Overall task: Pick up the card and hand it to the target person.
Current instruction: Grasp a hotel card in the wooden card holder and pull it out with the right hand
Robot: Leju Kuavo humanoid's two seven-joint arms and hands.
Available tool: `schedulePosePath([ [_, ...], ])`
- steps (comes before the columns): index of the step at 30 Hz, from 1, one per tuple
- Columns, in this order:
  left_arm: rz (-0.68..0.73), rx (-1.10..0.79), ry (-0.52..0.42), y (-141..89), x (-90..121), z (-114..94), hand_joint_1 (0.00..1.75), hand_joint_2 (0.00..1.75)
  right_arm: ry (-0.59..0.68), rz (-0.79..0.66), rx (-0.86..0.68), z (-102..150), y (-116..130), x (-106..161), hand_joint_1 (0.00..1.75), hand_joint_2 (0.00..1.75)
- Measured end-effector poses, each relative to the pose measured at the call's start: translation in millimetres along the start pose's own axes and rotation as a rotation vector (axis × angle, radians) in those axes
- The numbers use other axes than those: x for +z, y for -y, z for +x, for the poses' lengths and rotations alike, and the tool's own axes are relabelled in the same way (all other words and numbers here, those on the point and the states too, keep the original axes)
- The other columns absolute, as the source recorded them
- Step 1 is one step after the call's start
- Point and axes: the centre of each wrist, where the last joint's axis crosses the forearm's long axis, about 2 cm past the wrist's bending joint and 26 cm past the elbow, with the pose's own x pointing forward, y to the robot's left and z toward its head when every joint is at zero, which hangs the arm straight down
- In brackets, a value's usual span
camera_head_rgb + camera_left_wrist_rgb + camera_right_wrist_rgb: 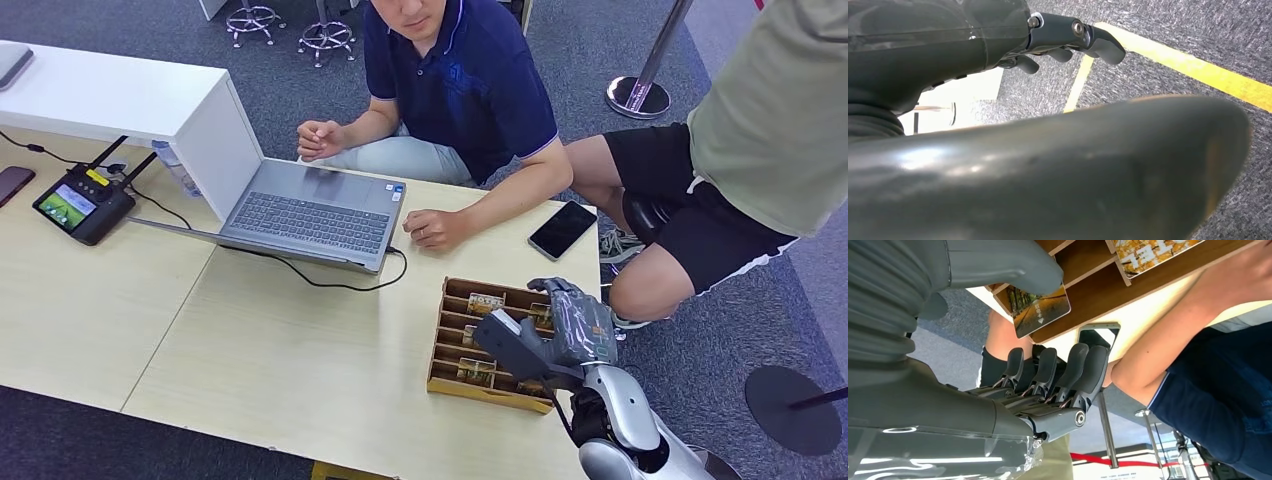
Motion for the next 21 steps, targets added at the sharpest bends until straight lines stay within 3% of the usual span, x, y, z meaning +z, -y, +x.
schedulePosePath([
  [21, -0.021, 0.013, 0.0, 3.2, 0.8, -1.6, 0.0, 0.0, -0.035, 0.025, 0.036, -6.5, 0.3, -4.2, 0.83, 1.75],
])
